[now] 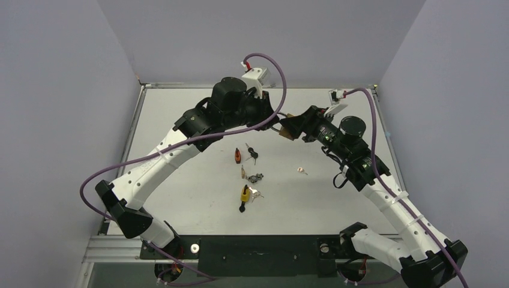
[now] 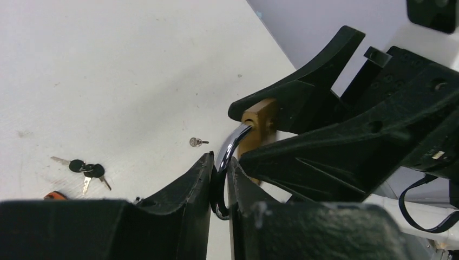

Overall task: Lock with the key
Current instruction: Lock the lock, then place the lock at the center of the board.

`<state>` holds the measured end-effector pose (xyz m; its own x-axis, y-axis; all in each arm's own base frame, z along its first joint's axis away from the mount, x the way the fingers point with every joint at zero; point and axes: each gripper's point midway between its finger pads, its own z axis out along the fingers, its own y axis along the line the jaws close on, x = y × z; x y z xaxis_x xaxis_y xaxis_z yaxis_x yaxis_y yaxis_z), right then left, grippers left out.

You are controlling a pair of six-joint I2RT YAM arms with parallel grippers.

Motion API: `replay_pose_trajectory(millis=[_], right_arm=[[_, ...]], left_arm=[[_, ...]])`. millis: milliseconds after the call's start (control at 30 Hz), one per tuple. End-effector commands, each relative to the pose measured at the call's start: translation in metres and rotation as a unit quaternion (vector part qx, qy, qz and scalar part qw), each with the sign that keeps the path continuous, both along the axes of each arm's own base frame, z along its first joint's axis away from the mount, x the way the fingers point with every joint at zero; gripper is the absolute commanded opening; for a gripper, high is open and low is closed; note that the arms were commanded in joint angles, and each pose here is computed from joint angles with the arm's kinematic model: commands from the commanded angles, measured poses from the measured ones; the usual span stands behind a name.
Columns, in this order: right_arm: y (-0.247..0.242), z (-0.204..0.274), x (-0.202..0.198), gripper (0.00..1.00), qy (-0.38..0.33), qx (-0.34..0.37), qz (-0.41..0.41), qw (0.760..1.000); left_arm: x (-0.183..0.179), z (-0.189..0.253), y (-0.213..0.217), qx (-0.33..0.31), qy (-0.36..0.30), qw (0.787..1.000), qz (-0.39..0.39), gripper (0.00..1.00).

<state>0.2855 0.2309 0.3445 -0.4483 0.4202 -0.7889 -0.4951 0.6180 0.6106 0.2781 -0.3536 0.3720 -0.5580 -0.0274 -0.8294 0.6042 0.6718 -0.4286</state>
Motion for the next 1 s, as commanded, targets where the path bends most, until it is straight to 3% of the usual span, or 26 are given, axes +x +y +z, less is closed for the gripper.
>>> replay_pose_trajectory(millis=[0, 100, 267, 467, 667, 967], right_arm=[[-0.023, -0.021, 0.005, 0.65, 0.024, -0.007, -0.040, 0.999], [-0.032, -0.020, 0.002, 0.77, 0.018, -0.003, -0.050, 0.999], [-0.041, -0.011, -0.008, 0.84, 0.005, 0.004, -0.057, 0.998], [-0.081, -0.018, -0.010, 0.84, 0.025, -0.039, -0.153, 0.987], [-0.130, -0.040, -0.008, 0.84, 0.069, -0.080, -0.277, 0.955], [-0.150, -0.080, -0.012, 0.84, 0.116, -0.109, -0.322, 0.933]], left_arm=[[-0.024, 0.094, -0.021, -0.159, -0.064, 0.983, -0.060, 0.00], [-0.018, 0.083, -0.025, -0.148, -0.059, 0.986, -0.057, 0.00], [-0.007, 0.054, -0.038, -0.120, -0.046, 0.990, -0.060, 0.00], [-0.003, 0.000, -0.057, -0.081, -0.012, 0.995, -0.060, 0.00], [0.002, -0.071, -0.080, 0.001, 0.000, 0.999, -0.034, 0.00], [0.028, -0.169, -0.107, 0.083, 0.023, 0.994, 0.070, 0.00]])
